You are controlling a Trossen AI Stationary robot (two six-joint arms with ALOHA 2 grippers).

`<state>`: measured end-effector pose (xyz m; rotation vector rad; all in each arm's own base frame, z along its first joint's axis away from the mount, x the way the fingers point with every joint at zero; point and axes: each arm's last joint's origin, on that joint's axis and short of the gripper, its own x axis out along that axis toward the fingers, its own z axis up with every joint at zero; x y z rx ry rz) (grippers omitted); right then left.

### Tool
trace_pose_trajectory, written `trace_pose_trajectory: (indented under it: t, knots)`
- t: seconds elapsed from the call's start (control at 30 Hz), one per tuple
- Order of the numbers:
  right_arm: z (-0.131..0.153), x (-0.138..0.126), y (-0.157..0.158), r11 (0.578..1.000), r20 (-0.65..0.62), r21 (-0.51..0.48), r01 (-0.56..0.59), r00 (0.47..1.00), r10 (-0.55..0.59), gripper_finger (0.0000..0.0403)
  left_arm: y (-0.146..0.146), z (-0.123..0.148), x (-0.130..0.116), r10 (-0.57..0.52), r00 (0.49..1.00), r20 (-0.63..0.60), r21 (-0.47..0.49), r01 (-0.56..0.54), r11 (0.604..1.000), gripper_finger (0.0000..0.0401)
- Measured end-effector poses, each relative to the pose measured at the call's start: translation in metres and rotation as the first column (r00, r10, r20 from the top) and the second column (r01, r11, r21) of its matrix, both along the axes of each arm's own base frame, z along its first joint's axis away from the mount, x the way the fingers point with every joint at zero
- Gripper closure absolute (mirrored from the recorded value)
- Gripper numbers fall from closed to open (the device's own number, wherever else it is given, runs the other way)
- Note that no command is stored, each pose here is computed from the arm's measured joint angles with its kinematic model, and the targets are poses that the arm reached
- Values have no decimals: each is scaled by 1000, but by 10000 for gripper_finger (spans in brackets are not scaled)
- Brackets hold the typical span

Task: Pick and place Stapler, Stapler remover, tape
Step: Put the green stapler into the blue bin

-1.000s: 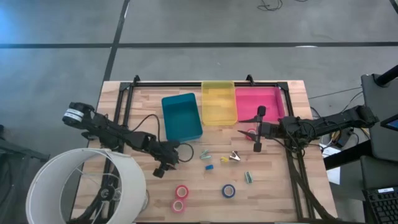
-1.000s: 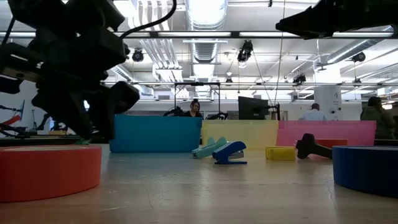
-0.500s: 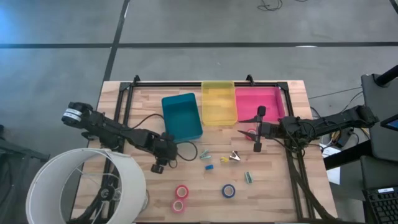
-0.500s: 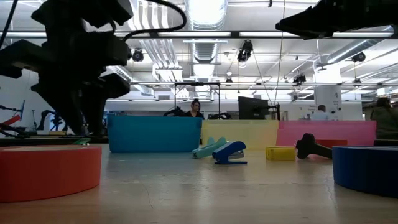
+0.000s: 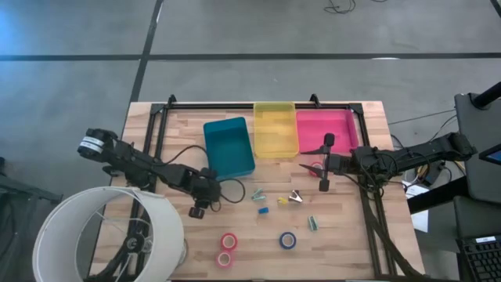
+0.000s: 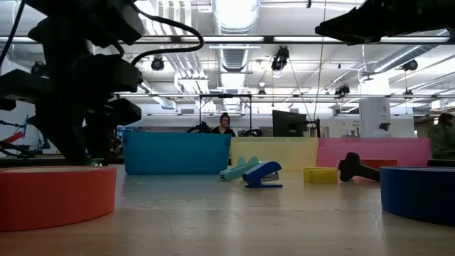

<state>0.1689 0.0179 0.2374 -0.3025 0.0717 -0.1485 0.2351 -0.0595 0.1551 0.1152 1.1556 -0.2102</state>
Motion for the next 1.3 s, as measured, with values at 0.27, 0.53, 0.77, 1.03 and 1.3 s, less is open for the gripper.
trace_pose_trajectory:
  t: [0.27,0.53,0.77,1.03,1.3]
  knots:
    - [0,0,0,1000,-1,-4,0,1000,0,229,0,-1,-1,-12,1000,-2,15,12,1000,345]
    - [0,0,0,1000,-1,-8,-1,1000,1,229,-4,28,18,3,994,108,2,-4,1000,345]
    - [0,0,0,1000,-1,-7,-1,1000,1,229,0,73,41,-69,968,241,175,27,984,330]
    - [0,0,0,1000,-1,-6,0,1000,0,229,49,94,53,67,953,294,372,-179,911,327]
    - [0,0,0,1000,-3,-22,-1,1000,1,229,123,76,56,305,922,237,293,-367,883,324]
